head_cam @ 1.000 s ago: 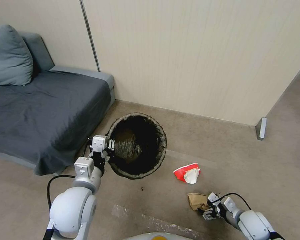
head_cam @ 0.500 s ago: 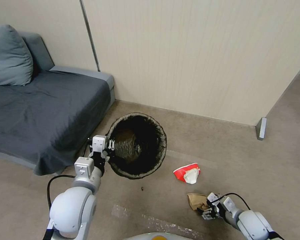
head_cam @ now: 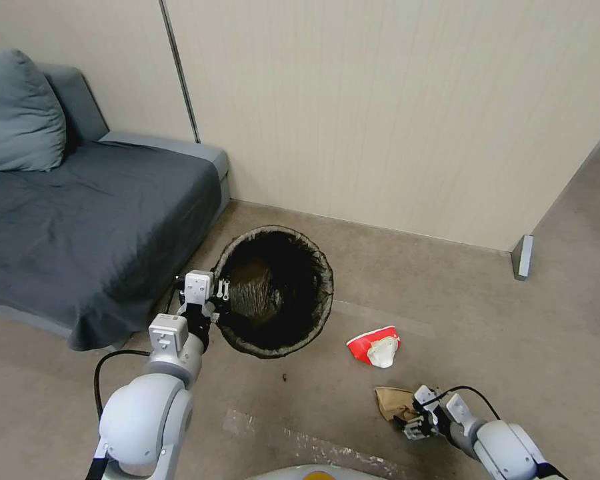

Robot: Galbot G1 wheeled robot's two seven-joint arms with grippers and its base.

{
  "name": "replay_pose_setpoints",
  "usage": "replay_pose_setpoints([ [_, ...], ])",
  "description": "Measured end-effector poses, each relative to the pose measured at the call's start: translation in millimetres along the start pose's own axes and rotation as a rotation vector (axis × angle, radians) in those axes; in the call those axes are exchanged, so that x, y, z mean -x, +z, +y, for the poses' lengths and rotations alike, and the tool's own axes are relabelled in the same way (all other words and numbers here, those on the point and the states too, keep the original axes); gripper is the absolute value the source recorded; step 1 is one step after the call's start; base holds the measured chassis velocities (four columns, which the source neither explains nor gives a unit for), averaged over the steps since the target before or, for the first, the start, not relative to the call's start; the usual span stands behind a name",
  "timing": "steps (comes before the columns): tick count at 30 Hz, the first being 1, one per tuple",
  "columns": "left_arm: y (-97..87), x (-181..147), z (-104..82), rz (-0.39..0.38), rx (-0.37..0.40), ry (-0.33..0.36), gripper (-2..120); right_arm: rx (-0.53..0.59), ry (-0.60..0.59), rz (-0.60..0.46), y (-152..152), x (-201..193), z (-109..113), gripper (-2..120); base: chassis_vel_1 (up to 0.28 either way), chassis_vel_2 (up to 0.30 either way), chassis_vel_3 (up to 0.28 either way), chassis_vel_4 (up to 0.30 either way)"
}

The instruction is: Pick up the trash bin, then pick up the garbage from the floor and place it into the trash bin.

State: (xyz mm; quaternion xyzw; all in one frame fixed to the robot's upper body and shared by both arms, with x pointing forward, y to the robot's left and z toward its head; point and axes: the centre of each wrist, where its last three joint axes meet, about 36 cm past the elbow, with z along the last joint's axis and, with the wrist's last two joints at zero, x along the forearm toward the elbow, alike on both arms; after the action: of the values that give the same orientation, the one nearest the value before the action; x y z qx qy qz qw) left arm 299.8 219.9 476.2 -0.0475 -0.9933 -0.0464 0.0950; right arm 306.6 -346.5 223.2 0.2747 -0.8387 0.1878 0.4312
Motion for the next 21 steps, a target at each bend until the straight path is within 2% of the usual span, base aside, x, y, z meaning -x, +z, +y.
replay_pose_setpoints([
  [21,0.0,0.0,0.0,0.0,0.0,0.0,5,0.001,-0.001,0.0,0.0,0.2,-0.1,100,0.0,0.0,0.0,0.0],
])
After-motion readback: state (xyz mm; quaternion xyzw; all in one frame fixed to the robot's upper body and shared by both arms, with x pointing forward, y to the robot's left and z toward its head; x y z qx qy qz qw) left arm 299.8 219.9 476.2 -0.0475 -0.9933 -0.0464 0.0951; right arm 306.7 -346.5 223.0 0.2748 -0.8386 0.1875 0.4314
